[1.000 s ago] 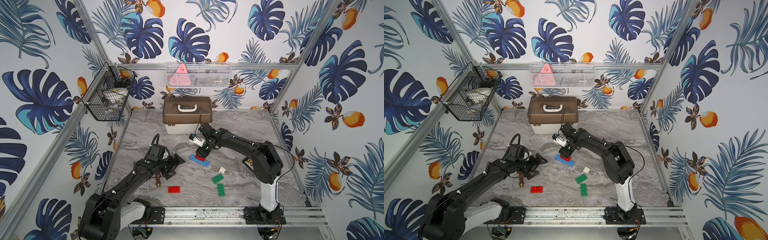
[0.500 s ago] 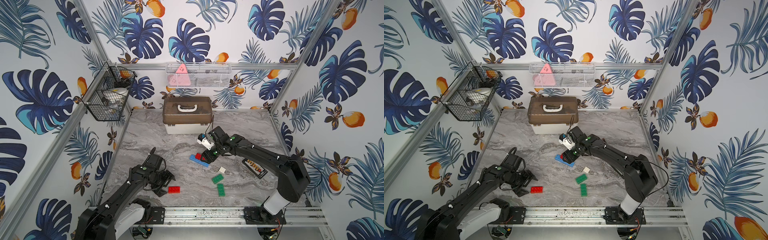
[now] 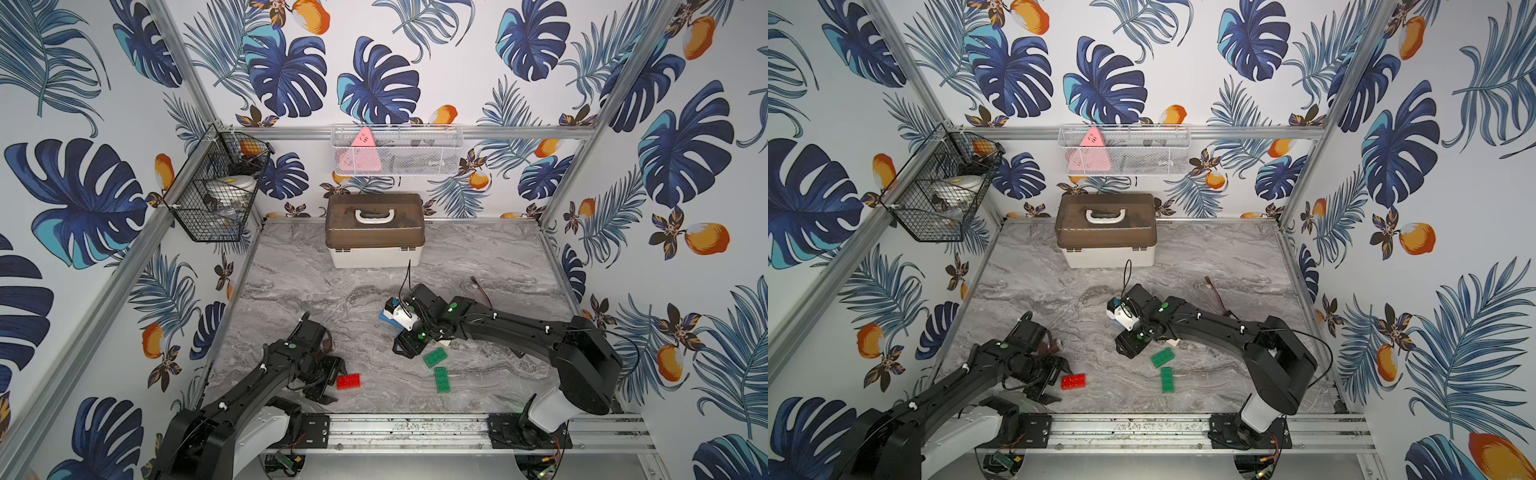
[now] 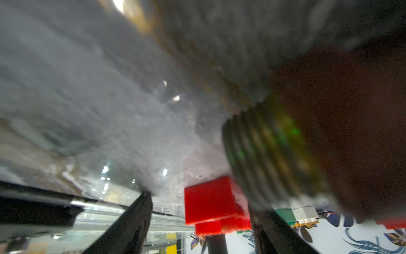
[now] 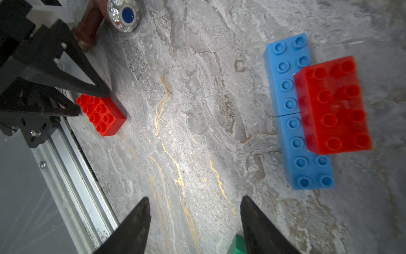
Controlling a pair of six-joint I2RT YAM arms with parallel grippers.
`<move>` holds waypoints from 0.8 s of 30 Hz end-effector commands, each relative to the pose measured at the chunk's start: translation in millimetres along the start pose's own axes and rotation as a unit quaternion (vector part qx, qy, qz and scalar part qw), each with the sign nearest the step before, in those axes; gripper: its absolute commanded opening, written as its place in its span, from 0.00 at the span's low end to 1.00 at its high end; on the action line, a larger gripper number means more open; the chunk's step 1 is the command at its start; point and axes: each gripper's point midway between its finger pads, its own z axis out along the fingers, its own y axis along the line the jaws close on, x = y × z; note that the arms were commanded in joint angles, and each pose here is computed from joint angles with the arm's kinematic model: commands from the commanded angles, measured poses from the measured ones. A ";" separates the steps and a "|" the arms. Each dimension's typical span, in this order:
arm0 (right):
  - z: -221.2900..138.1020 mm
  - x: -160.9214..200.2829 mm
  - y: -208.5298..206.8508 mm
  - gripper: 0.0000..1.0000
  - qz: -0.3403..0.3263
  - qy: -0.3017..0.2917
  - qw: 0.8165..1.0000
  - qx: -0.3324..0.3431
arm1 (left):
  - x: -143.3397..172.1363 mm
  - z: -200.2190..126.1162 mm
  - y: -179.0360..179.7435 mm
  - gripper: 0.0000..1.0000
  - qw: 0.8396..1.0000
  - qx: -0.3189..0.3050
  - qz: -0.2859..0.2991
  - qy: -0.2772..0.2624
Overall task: Assemble a small pinwheel with lego
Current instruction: Pick up the lego brick from the center of the board.
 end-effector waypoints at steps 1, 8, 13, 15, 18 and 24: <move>3.1 -2.0 3.7 0.66 0.017 -0.018 1.000 -0.012 | -9.6 5.5 -5.1 0.75 1.000 0.005 -0.015 -0.019; 17.3 15.3 2.3 0.63 0.031 0.012 0.999 -0.020 | -13.8 9.0 0.3 0.45 0.999 -0.001 -0.024 -0.026; 21.1 6.4 3.5 0.62 0.080 -0.016 0.993 -0.087 | -20.1 0.7 -10.7 0.38 0.998 -0.010 0.016 -0.055; 23.1 6.3 -7.8 0.62 0.101 -0.013 0.991 -0.086 | -20.4 -2.7 -20.2 0.32 0.998 -0.009 0.033 -0.061; 28.0 4.9 -22.5 0.62 0.124 -0.013 0.988 -0.089 | -19.5 -5.0 -36.3 0.27 0.996 -0.010 0.063 -0.062; 36.7 1.9 -51.7 0.60 0.159 -0.006 0.985 -0.068 | -17.1 -22.5 -75.7 0.26 0.985 -0.022 0.152 -0.082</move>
